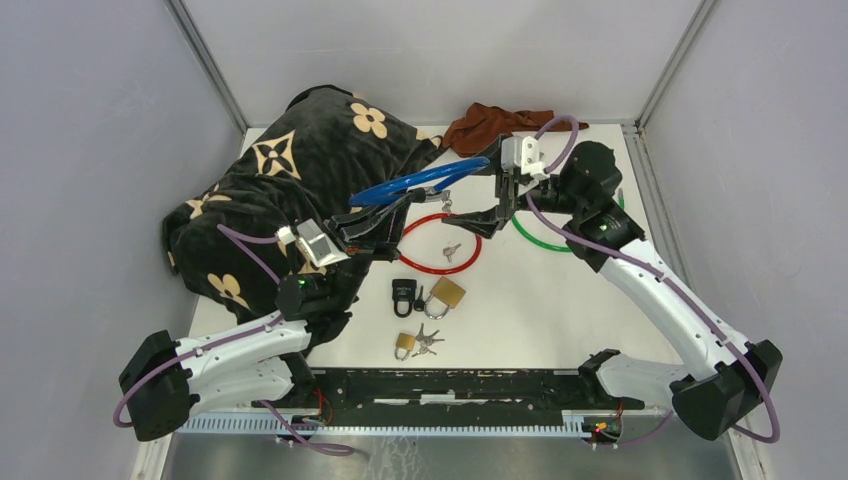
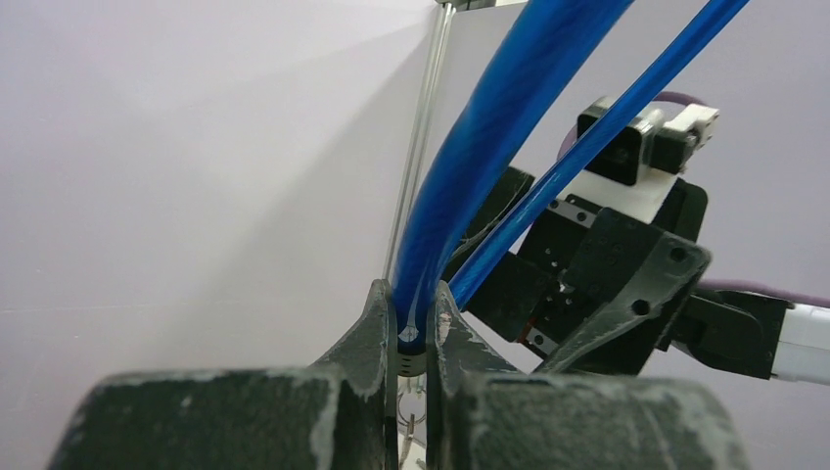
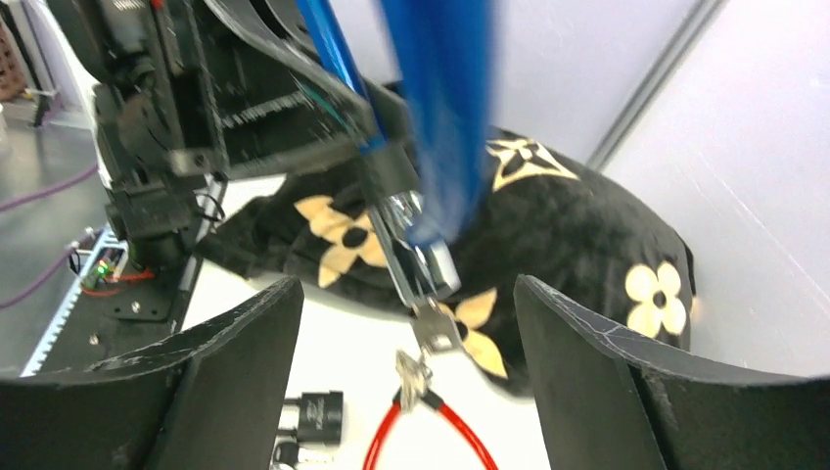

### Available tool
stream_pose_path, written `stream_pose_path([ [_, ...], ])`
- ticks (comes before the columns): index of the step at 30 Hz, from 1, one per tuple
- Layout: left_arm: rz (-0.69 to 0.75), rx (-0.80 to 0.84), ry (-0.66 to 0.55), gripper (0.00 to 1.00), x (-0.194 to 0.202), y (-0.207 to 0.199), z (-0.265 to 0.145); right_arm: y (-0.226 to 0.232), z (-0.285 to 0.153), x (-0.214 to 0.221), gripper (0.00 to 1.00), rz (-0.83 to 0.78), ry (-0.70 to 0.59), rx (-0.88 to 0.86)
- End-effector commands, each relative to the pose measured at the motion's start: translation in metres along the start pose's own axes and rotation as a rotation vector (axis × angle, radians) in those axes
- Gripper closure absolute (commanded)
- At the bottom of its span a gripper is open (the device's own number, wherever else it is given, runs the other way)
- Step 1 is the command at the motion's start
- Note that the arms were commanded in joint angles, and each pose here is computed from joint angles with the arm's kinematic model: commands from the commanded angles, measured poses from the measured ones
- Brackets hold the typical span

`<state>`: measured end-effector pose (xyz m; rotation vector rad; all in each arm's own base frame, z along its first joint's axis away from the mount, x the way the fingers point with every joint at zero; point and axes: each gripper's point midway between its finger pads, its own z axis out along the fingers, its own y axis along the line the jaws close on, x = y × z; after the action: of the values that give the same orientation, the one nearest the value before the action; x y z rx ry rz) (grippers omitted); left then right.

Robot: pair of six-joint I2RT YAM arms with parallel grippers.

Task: Lock with the key
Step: Lock the lock.

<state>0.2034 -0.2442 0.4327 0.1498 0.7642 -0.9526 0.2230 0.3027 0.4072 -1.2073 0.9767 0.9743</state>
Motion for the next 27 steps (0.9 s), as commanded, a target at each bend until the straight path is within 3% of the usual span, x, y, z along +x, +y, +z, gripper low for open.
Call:
stream_pose_path([
  [1,-0.023,0.014,-0.117,0.98,-0.035,-0.006,0.006,-0.012,-0.016,0.009,0.16,-0.023,0.043,-0.013],
  [10,-0.021,0.015,-0.113,0.98,-0.034,-0.006,0.007,-0.007,-0.006,0.01,0.32,0.028,0.005,-0.109],
  [19,-0.021,0.017,-0.11,0.98,-0.032,-0.006,0.007,-0.007,-0.004,0.01,0.57,0.055,-0.007,-0.109],
  [27,-0.023,0.018,-0.111,0.98,-0.033,-0.006,0.007,-0.012,-0.003,0.017,0.57,0.06,0.019,-0.08],
])
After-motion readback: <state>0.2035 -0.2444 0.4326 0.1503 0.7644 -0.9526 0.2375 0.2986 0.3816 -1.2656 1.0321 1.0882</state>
